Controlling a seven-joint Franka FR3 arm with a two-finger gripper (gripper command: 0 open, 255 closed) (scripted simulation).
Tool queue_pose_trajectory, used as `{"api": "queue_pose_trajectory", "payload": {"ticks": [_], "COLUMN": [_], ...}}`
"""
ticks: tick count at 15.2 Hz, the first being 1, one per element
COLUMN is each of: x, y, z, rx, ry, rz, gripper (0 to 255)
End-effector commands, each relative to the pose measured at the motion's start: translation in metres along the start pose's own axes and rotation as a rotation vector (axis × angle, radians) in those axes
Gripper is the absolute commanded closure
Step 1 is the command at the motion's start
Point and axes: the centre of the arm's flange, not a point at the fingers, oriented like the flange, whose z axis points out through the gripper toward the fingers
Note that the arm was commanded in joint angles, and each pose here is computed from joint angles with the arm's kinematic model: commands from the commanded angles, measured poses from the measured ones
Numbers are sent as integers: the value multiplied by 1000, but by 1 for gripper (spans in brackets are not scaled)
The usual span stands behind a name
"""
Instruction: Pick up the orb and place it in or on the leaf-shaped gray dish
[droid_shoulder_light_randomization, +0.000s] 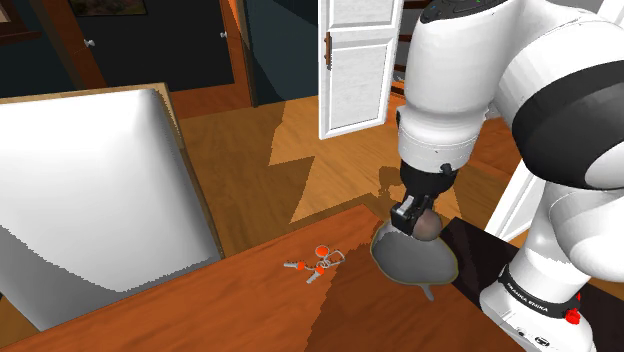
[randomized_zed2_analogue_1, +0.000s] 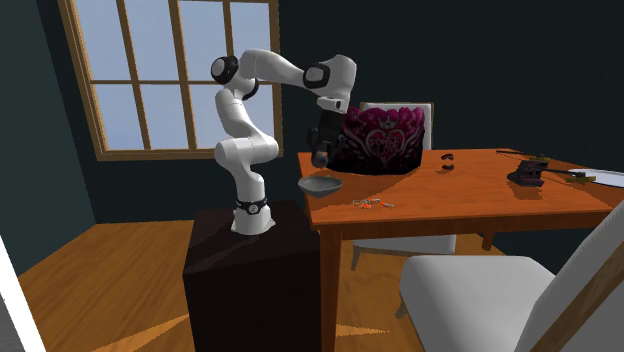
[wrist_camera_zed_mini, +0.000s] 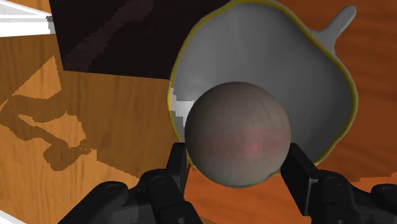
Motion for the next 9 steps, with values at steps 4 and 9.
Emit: {"api": "queue_pose_trajectory", "payload": {"ticks": [4,9], "x": [-2,-4], "y": [-6,-14], "z": [25,50], "rx": [0,0], "ry": [0,0], "rz": [0,0], "gripper": [255,255]}}
